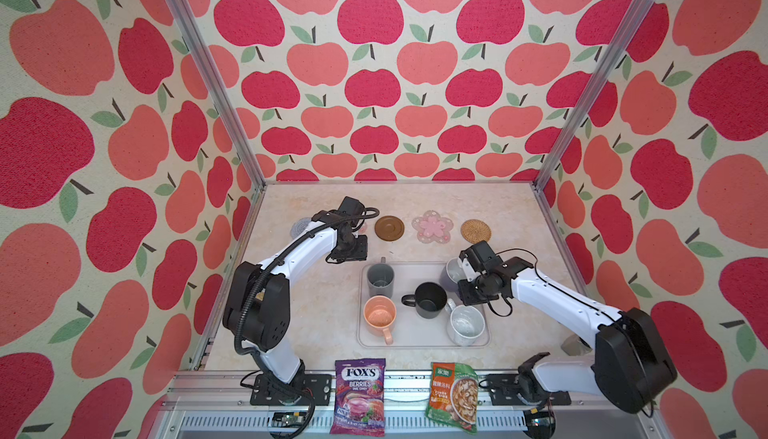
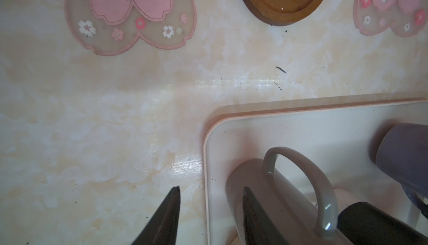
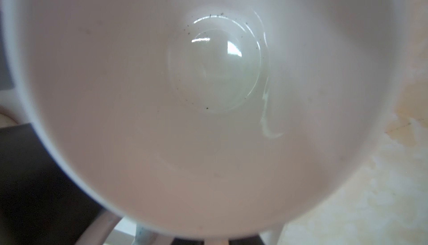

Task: Place cups on coasters
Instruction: Pick up the cup from the tray.

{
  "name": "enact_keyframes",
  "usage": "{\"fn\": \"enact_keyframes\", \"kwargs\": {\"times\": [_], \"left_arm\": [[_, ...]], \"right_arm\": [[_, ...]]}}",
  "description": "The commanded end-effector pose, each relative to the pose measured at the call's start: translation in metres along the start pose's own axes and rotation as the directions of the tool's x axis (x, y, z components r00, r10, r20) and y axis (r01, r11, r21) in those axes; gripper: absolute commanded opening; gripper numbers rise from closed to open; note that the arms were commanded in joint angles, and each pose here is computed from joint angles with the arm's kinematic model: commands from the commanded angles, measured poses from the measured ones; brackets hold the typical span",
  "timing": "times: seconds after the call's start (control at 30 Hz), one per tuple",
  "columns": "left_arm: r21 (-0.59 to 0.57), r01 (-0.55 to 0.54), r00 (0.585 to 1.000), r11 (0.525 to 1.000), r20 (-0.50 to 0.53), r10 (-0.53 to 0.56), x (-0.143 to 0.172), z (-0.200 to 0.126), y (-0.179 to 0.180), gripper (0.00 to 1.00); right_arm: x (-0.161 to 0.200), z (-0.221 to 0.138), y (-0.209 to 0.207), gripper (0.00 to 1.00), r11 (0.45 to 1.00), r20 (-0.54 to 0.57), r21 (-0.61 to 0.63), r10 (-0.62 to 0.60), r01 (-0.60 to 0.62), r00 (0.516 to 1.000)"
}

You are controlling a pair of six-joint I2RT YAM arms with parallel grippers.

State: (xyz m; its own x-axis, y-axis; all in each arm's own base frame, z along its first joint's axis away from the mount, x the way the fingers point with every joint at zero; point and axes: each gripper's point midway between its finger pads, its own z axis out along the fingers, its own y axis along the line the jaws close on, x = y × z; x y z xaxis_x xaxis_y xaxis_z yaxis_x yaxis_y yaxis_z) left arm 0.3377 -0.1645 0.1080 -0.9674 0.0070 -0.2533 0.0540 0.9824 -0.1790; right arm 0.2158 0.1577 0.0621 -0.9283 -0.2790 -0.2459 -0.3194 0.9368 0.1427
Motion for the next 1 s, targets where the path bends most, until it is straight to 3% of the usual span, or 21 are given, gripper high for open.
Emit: {"fn": "enact_keyframes", "kwargs": {"times": [0.0, 0.97], "left_arm": [[-0.021, 0.002, 1.000, 1.000, 0.012, -0.001, 0.003, -0.005, 0.005, 0.46], [0.035, 0.039, 0.998, 0.999, 0.057, -0.041, 0.019, -0.013, 0.019, 0.46]], "right_arm": [[0.013, -0.004, -0.003, 0.03, 0.999, -0.072, 0.035, -0.011, 0.014, 0.997], [-0.054, -0.028, -0.010, 0.00, 0.982, 0.127, 0.177, -0.089, 0.065, 0.988]]}}
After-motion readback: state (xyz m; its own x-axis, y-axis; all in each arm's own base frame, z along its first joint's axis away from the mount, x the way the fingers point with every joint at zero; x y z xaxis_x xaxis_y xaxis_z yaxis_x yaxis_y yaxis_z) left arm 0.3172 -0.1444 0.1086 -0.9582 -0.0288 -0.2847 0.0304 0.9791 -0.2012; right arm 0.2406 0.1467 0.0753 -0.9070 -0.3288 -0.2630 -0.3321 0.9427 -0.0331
